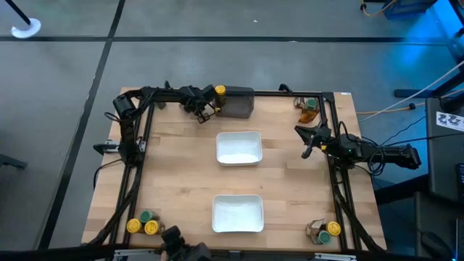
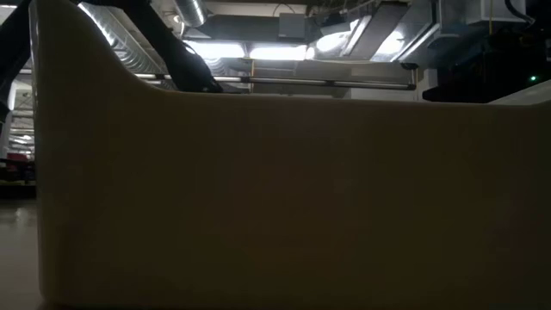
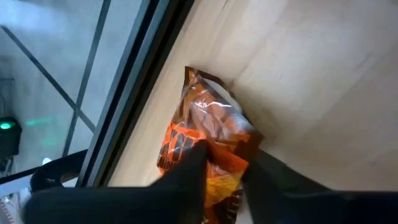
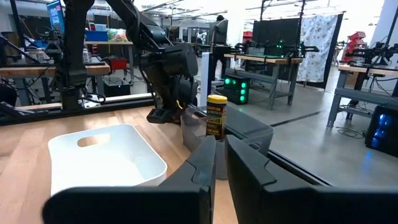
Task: Sort spices by type
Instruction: Put the orange seasoning bag into the white bin
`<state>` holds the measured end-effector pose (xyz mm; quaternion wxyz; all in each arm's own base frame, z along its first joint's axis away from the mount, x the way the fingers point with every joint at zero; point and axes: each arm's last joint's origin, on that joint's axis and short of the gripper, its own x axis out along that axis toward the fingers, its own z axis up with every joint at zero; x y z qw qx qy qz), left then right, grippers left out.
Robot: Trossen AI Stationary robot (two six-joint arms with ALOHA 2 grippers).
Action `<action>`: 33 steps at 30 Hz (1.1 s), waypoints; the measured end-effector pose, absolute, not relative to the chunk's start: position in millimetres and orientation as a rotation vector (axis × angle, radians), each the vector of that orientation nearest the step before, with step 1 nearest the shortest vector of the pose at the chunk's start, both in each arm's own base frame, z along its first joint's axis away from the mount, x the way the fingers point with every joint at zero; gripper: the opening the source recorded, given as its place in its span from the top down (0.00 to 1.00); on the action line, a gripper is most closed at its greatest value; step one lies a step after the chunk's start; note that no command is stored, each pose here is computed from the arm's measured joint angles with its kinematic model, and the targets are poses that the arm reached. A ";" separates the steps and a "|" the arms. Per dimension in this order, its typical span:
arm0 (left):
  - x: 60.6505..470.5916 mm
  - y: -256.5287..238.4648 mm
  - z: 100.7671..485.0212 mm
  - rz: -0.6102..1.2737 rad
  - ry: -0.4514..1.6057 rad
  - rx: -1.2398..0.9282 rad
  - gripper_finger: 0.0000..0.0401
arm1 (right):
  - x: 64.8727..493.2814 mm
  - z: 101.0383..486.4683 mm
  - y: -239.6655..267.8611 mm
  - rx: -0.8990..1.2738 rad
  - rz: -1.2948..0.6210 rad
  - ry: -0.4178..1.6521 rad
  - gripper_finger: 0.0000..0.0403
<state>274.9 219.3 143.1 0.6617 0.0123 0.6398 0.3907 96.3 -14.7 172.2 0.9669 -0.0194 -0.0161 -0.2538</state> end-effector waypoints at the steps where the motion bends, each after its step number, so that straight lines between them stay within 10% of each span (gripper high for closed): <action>1: 275.1 219.2 143.1 0.883 1.447 0.029 0.92 | 96.3 172.2 -14.7 -0.039 -0.513 -0.033 0.91; 33: 287.1 98.3 260.0 0.720 1.067 0.136 1.00 | 96.3 172.8 -14.7 -0.043 -0.514 -0.037 0.91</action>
